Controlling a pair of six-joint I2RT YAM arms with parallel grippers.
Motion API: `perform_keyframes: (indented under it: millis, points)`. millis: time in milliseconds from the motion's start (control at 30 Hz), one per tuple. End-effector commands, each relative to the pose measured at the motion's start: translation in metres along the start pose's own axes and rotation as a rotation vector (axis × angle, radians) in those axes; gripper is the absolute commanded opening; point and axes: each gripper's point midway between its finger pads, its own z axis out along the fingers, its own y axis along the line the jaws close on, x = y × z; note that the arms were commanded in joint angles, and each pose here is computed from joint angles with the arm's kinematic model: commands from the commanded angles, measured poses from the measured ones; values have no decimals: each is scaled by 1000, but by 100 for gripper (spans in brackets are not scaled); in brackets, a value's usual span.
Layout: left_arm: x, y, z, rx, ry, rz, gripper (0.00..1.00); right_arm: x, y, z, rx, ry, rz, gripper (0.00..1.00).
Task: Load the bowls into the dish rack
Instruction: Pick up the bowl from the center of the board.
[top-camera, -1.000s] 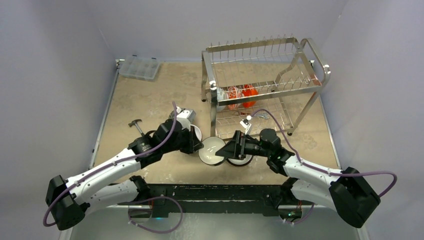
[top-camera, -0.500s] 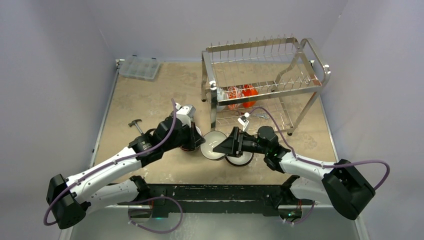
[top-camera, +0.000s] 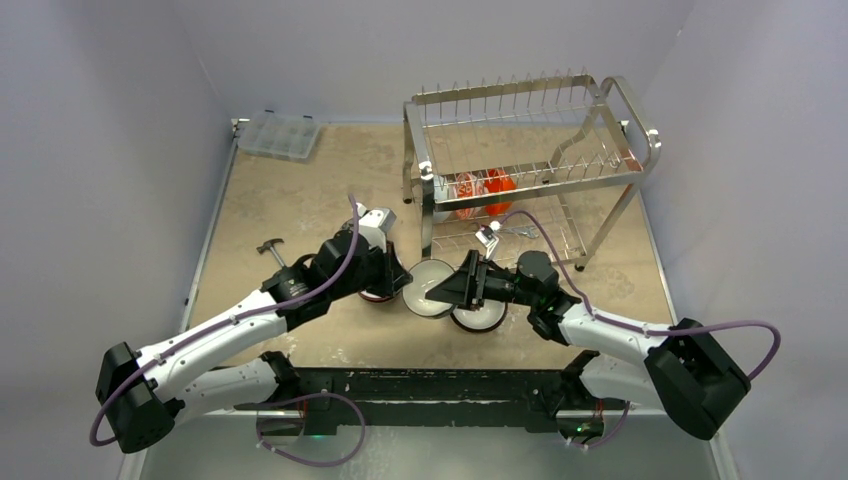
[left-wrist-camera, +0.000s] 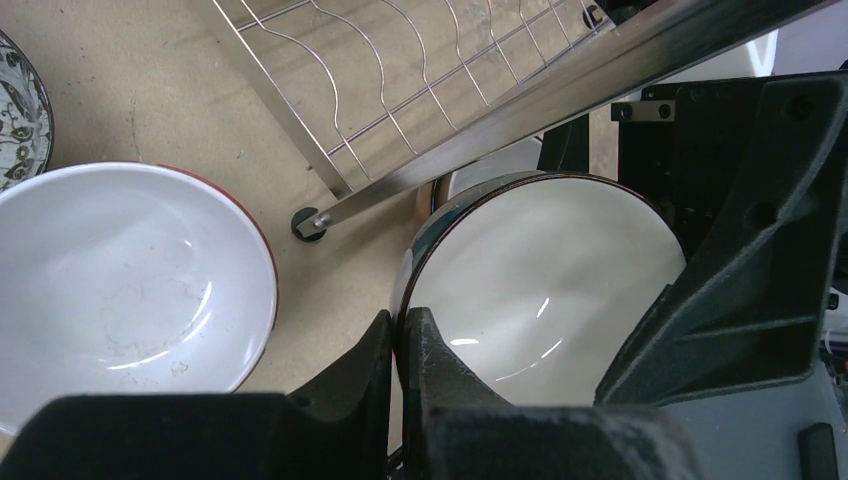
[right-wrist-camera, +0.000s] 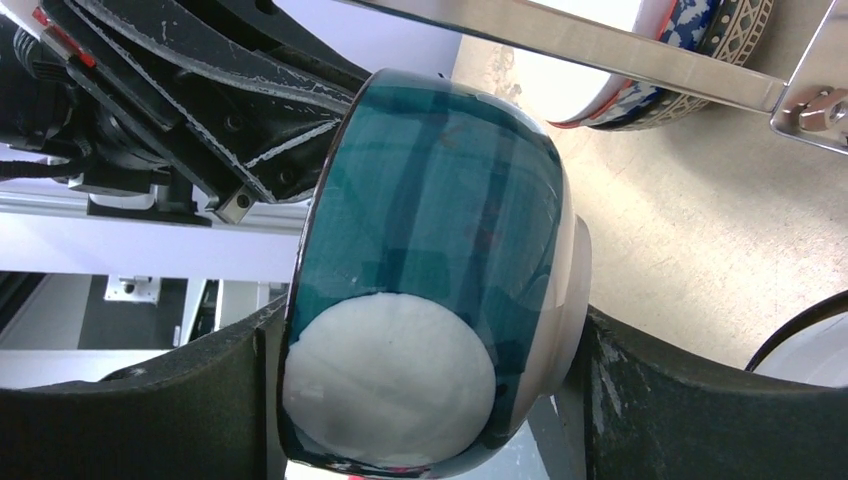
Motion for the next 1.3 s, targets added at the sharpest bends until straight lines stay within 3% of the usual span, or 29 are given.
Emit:
perform_keyframes:
  millis: [0, 167, 367, 400, 500, 633, 767, 1067, 1267]
  points:
    - [-35, -32, -5, 105, -108, 16, 0, -10, 28, 3, -81, -13, -51, 78]
    - [-35, -34, -7, 127, -116, 13, 0, -10, 29, 4, -85, -14, -51, 63]
    - [-35, -28, -7, 94, -118, 9, 0, -8, 26, 2, -65, -7, -52, 9]
    - [-35, -26, -7, 86, -118, 8, 5, -9, 26, 3, -59, -9, -55, 0]
    - [-37, -20, -8, 49, -133, -4, 21, -10, 23, 2, -36, -9, -60, 0]
    - [-37, -13, -10, 14, -141, -26, 53, -12, 20, 1, -15, -24, -63, 0]
    - [-41, -12, -14, 2, -157, -41, 69, -15, 14, -4, 15, -54, -47, 0]
    - [-44, -6, -19, -26, -185, -82, 94, -36, 1, -35, 38, -137, -33, 0]
    - [-46, 4, -18, -11, -191, -143, 99, -57, -11, -56, 103, -177, -80, 0]
